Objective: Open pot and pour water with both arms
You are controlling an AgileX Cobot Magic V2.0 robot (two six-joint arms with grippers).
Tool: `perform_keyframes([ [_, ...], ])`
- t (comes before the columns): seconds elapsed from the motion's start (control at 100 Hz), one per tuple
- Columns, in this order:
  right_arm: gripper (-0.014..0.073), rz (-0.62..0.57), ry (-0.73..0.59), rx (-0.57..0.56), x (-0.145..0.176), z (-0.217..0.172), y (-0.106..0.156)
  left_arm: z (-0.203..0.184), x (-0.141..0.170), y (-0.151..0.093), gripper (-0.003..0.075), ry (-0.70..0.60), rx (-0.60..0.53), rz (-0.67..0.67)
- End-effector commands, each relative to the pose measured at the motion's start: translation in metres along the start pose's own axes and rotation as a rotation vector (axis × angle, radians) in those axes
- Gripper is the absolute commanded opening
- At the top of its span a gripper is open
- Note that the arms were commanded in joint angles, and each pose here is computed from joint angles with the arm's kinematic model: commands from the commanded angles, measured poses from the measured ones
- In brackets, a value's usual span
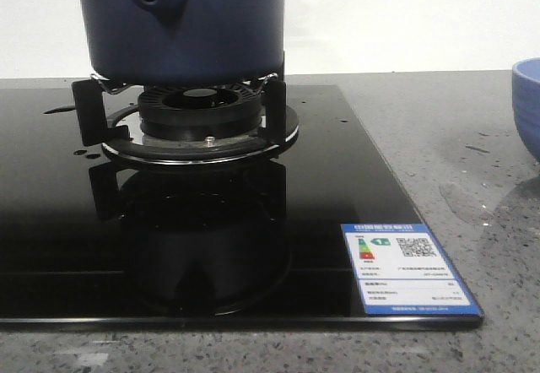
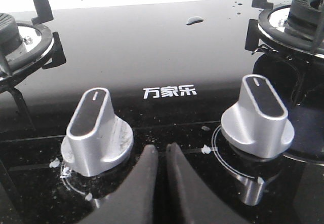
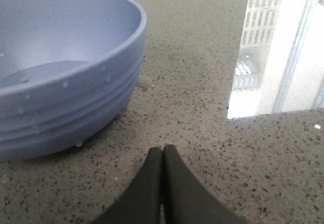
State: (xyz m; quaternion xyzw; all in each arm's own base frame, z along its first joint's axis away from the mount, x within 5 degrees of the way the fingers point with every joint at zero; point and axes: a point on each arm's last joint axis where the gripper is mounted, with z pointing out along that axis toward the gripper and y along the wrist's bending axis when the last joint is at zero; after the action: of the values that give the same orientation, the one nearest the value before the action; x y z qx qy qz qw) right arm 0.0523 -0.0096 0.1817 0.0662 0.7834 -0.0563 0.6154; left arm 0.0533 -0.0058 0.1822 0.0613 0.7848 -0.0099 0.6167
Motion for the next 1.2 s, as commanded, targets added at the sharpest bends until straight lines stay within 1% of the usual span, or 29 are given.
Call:
perform_keyframes([
  [0.0, -0.0063, 0.006, -0.005, 0.003, 0.006, 0.002, 0.000, 0.001, 0.004, 0.000, -0.0020, -0.044, -0.002, -0.020],
  [0.54, -0.0063, 0.006, -0.005, 0.003, 0.006, 0.002, 0.000, 0.001, 0.004, 0.000, -0.0020, -0.044, -0.002, -0.020],
  [0.67, -0.0063, -0.002, -0.005, 0.005, 0.006, 0.002, 0.000, 0.001, 0.004, 0.000, -0.0020, -0.043, -0.009, 0.005],
  [0.74, -0.0063, -0.043, -0.033, 0.018, 0.004, 0.002, -0.001, 0.001, 0.003, 0.000, -0.0020, -0.049, -0.010, 0.005],
  [0.79, -0.0063, -0.077, -0.101, 0.024, -0.002, 0.001, -0.002, 0.001, 0.002, 0.001, -0.0020, -0.066, -0.012, 0.005],
  [0.85, -0.0063, -0.063, -0.206, 0.014, -0.012, 0.000, 0.000, 0.001, -0.001, 0.001, -0.0020, -0.092, -0.015, 0.003],
  [0.93, -0.0063, 0.028, -0.373, -0.007, -0.026, -0.004, 0.000, 0.000, -0.007, 0.000, -0.0020, -0.159, -0.005, -0.068],
  [0.97, -0.0063, 0.043, -0.443, -0.009, -0.032, -0.007, 0.000, -0.001, -0.009, 0.001, -0.0020, -0.190, -0.003, -0.098],
  [1.03, -0.0063, 0.057, -0.516, -0.010, -0.038, -0.010, 0.000, -0.002, -0.015, 0.002, -0.0020, -0.257, -0.009, -0.123],
  [1.06, -0.0063, 0.074, -0.543, -0.011, -0.040, -0.011, -0.001, -0.003, -0.018, 0.002, -0.0020, -0.292, -0.010, -0.158],
  [1.13, -0.0063, 0.161, -0.587, -0.017, -0.043, -0.013, -0.002, -0.005, -0.025, 0.005, -0.0020, -0.374, 0.000, -0.345],
  [1.19, -0.0063, 0.231, -0.607, -0.017, -0.045, -0.014, -0.004, -0.007, -0.028, 0.009, -0.0020, -0.425, 0.009, -0.567],
])
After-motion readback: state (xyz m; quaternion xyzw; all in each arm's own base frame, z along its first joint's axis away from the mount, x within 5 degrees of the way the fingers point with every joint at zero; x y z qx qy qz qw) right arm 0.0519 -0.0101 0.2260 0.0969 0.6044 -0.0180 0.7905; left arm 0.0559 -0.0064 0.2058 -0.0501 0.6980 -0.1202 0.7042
